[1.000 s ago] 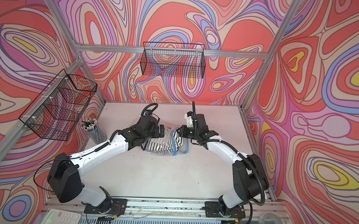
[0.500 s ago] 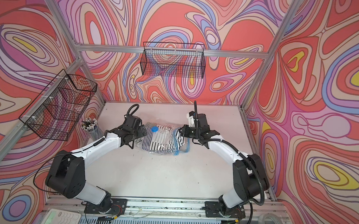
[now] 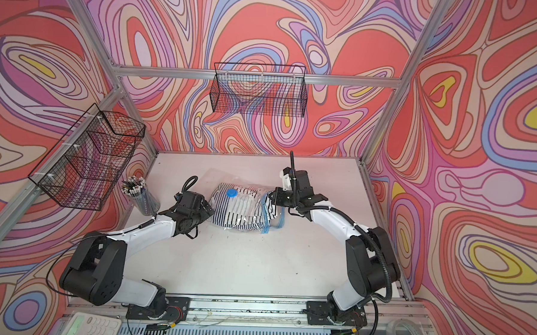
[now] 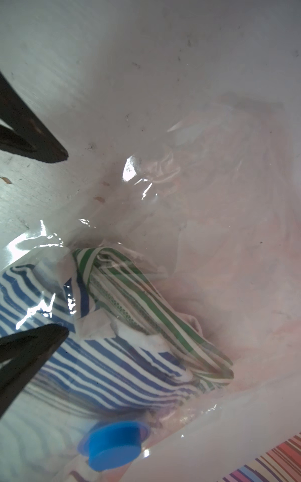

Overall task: Take the tank top out of the vacuum bag
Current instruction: Take out the tank top from the vacuum bag.

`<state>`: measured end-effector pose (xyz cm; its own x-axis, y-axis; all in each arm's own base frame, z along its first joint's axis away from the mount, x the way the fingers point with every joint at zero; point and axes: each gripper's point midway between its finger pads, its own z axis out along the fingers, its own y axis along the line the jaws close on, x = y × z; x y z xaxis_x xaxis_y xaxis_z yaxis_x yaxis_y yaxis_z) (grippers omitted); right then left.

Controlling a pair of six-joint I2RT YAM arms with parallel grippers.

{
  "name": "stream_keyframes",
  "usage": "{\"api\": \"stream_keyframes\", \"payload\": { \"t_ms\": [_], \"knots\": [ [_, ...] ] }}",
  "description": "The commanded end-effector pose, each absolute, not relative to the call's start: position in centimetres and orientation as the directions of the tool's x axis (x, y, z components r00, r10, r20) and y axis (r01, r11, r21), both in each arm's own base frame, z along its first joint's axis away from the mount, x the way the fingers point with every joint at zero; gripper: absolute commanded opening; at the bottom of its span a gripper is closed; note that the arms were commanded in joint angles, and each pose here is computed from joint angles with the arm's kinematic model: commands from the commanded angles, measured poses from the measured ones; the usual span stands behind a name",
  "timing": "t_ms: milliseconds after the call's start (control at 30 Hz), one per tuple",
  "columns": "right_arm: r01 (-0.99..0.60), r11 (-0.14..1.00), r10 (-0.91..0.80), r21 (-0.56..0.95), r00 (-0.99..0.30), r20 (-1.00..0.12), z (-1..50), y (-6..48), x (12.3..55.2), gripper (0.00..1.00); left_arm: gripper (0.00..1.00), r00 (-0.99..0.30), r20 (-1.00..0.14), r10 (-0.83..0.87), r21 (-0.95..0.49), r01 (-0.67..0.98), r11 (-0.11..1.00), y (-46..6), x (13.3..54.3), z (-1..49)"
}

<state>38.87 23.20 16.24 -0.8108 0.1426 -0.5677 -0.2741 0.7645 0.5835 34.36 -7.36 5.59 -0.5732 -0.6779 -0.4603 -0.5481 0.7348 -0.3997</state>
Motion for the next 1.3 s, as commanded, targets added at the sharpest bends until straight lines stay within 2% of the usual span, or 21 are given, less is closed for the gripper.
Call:
{"api": "stream_keyframes", "payload": {
  "t_ms": [0,100,333,500,667,733,767,867,900,1033,1267],
  "knots": [
    [-0.302,0.759,0.145,0.577,-0.785,-0.602,17.4,23.3,39.8,0.00,1.00,-0.456,-0.460,-0.762,-0.510,-0.567,0.647,-7.1,35.6,6.7],
    [-0.306,0.757,0.145,0.577,-0.783,-0.605,17.6,23.3,39.8,0.00,1.00,-0.417,-0.470,-0.778,-0.538,-0.564,0.627,-6.9,35.9,6.5],
    [-0.308,0.748,0.146,0.588,-0.788,-0.598,17.5,23.3,39.7,0.00,0.98,-0.411,-0.454,-0.791,-0.566,-0.552,0.612,-7.7,37.4,5.1],
    [-0.307,0.745,0.145,0.591,-0.791,-0.594,17.3,23.2,39.6,0.00,0.83,-0.425,-0.440,-0.791,-0.600,-0.517,0.611,-8.7,38.5,4.4],
    [-0.303,0.744,0.145,0.596,-0.797,-0.586,16.9,23.0,39.6,0.00,0.72,-0.426,-0.422,-0.800,-0.637,-0.488,0.596,-9.5,39.2,4.1],
    [-0.303,0.740,0.146,0.601,-0.800,-0.582,16.7,23.1,39.6,0.00,0.63,-0.433,-0.415,-0.800,-0.652,-0.471,0.593,-10.0,39.5,3.9],
    [-0.301,0.738,0.146,0.604,-0.802,-0.579,16.6,23.1,39.6,0.00,0.55,-0.440,-0.412,-0.797,-0.656,-0.464,0.595,-10.2,39.8,3.9],
    [-0.300,0.738,0.147,0.605,-0.803,-0.577,16.5,23.1,39.7,0.00,0.11,-0.453,-0.414,-0.790,-0.652,-0.458,0.604,-10.5,40.2,3.6],
    [-0.298,0.740,0.149,0.603,-0.802,-0.579,16.5,22.9,39.7,0.00,0.00,-0.451,-0.417,-0.789,-0.647,-0.463,0.606,-10.4,40.2,3.6],
    [-0.281,0.752,0.160,0.597,-0.801,-0.578,16.5,21.9,40.0,0.00,0.00,-0.429,-0.473,-0.770,-0.584,-0.501,0.638,-8.9,39.9,4.1],
    [-0.233,0.785,0.189,0.574,-0.793,-0.580,16.2,19.3,40.9,0.00,0.00,-0.335,-0.555,-0.761,-0.482,-0.617,0.622,-3.9,37.9,5.1]
  ]
}}
